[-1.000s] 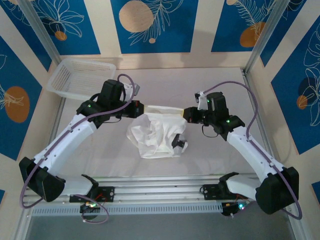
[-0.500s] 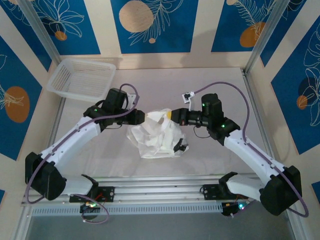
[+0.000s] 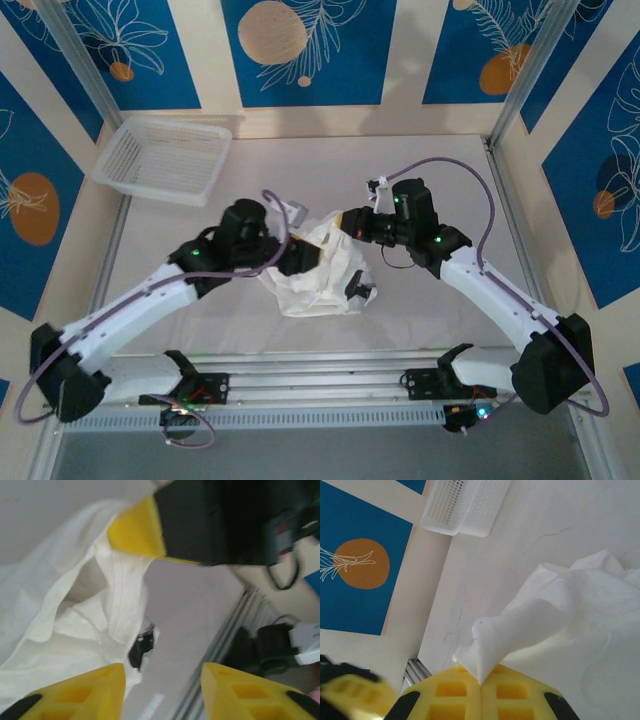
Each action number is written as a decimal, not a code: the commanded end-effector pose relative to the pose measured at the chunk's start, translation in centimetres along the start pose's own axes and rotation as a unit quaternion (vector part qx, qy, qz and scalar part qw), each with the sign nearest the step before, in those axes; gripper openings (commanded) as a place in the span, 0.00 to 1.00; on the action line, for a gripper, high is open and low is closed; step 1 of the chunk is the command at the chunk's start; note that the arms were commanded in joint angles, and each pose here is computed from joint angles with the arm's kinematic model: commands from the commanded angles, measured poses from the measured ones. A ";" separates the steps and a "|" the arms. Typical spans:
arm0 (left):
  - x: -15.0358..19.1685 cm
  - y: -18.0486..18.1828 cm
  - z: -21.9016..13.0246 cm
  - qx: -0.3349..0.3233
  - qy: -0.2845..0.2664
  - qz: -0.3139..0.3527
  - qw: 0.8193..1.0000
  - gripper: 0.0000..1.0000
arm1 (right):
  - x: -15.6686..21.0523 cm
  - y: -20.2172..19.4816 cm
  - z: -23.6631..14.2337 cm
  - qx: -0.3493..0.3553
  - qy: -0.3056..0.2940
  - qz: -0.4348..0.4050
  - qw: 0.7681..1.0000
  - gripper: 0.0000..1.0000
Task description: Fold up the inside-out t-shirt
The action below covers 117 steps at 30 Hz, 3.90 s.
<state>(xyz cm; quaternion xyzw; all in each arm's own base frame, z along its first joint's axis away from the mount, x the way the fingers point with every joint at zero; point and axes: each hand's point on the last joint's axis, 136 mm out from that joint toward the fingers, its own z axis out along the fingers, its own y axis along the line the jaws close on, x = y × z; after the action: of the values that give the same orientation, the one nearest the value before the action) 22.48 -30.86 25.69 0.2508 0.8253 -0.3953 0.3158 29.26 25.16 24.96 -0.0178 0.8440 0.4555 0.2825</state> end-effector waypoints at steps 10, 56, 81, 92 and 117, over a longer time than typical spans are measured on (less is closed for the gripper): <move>-3.1 4.0 5.6 -0.115 -0.074 0.120 0.983 0.51 | 0.5 -0.2 -0.2 0.041 0.022 0.033 0.998 0.07; 4.9 15.4 -11.6 -0.226 -0.172 -0.247 0.926 0.34 | 5.0 -15.3 -1.5 0.249 -0.034 0.012 0.968 0.54; 10.6 17.6 1.4 -0.311 0.162 -0.164 0.922 0.00 | 11.5 -6.3 4.9 0.001 0.147 -0.029 0.989 0.25; 13.0 19.7 -6.2 -0.350 0.094 -0.224 0.905 0.00 | 8.0 -13.4 4.4 0.219 0.121 -0.053 0.967 0.63; 16.9 24.6 -13.7 -0.447 -0.012 -0.347 0.825 0.23 | 5.3 -16.5 -6.4 0.246 -0.140 -0.016 0.959 0.00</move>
<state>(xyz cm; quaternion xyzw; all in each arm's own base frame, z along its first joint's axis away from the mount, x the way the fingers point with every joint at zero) 22.67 -3.10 8.53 -0.1966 0.9476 -0.0526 0.2461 28.26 12.78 16.89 0.0725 0.8612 0.2425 0.4407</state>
